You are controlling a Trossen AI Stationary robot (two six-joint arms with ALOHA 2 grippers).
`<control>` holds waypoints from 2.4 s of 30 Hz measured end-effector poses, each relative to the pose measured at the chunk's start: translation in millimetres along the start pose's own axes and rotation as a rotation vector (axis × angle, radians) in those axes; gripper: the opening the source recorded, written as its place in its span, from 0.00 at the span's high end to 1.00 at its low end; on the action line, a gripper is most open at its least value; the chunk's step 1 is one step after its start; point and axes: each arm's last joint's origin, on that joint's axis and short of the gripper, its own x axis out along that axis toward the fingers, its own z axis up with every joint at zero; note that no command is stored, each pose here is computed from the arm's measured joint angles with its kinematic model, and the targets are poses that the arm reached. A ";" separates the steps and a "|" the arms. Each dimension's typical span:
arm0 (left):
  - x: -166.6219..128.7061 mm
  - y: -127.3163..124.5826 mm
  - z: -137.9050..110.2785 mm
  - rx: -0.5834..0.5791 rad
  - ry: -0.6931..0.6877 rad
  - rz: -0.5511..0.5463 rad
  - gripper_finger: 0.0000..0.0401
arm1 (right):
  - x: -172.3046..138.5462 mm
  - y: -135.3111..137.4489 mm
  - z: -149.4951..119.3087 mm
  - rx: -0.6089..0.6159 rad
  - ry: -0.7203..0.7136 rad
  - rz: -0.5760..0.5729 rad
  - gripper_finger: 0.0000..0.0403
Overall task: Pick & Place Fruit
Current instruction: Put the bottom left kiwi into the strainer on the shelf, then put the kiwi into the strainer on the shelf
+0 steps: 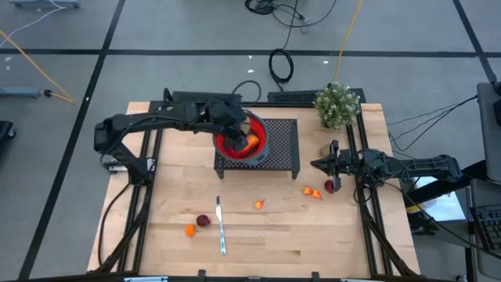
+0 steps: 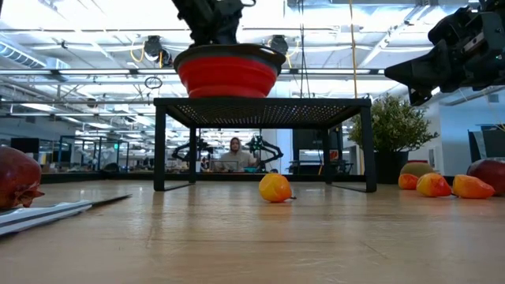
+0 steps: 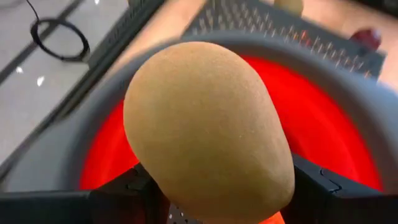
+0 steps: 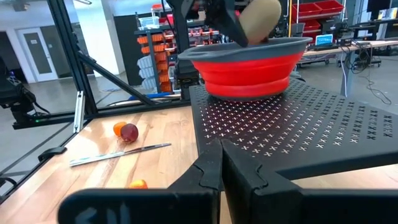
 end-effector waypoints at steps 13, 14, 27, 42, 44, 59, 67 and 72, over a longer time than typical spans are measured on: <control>9.9 4.3 -2.6 0.016 0.058 -0.021 0.43 | 0.0 -0.1 -0.7 -0.001 0.007 -0.001 1.00; 9.9 5.6 -2.3 0.017 0.058 -0.018 0.43 | 0.0 -0.1 -0.7 -0.001 0.007 -0.001 1.00; 17.2 17.8 -0.6 0.009 0.076 -0.022 0.43 | 0.0 -0.1 -0.7 -0.001 0.007 -0.001 1.00; 17.3 20.0 -0.4 0.030 0.078 -0.021 0.43 | 0.0 -0.1 -0.7 -0.001 0.007 -0.001 1.00; 17.3 20.0 -0.3 0.036 0.077 -0.022 0.43 | 0.0 -0.1 -0.7 -0.001 0.007 0.000 1.00; 17.7 25.2 0.4 0.018 0.082 -0.033 0.30 | 0.0 -0.1 -0.7 -0.001 0.007 0.000 1.00; -5.1 25.4 6.6 0.021 0.024 -0.043 0.34 | 0.0 -0.1 -0.7 -0.001 0.007 -0.001 1.00; -50.1 17.9 20.4 -0.009 -0.116 -0.087 0.41 | 0.0 -0.1 -0.6 -0.001 0.007 -0.001 1.00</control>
